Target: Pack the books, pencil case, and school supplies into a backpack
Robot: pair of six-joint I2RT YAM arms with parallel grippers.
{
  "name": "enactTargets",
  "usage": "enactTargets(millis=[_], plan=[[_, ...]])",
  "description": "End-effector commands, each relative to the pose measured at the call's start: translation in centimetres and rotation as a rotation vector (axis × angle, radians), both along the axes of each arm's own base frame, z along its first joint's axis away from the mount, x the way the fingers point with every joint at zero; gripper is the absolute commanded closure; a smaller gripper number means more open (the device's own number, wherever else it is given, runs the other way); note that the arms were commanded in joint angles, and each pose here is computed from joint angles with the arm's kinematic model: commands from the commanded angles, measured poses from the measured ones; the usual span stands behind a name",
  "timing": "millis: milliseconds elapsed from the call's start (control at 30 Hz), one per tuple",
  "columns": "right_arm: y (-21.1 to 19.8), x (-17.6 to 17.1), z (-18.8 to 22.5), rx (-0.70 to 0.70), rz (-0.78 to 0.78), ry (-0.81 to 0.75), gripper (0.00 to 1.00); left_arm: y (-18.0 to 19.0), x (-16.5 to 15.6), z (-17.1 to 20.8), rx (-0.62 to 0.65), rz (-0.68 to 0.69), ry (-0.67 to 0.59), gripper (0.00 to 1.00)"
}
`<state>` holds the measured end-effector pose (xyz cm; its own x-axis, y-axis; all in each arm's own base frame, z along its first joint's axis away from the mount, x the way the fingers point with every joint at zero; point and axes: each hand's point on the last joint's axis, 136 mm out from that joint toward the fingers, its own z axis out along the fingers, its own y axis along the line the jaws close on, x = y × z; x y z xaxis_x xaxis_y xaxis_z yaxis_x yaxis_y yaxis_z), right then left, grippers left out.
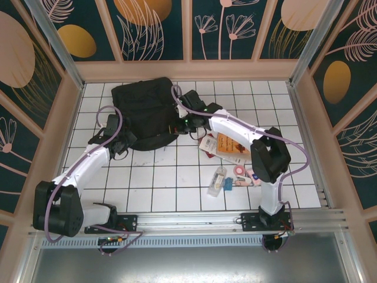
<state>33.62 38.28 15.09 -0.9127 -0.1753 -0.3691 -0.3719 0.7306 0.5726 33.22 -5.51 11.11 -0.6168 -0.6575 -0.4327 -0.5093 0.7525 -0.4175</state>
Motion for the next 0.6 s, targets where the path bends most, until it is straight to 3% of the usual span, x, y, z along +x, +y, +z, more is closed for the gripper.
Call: enactTargets(millis=[0, 433, 567], plan=[[-2.4, 0.8, 1.7, -0.013, -0.024, -0.051, 1.0, 1.8, -0.3, 0.9, 0.097, 0.015, -0.003, 1.0], [-0.4, -1.7, 2.5, 0.05, 0.041, -0.037, 1.0, 2.8, 0.8, 3.3, 0.213, -0.025, -0.041, 1.0], [0.4, -2.1, 1.9, 0.091, 0.031, 0.017, 0.59, 1.9, 0.8, 2.9, 0.163, -0.051, -0.046, 1.0]])
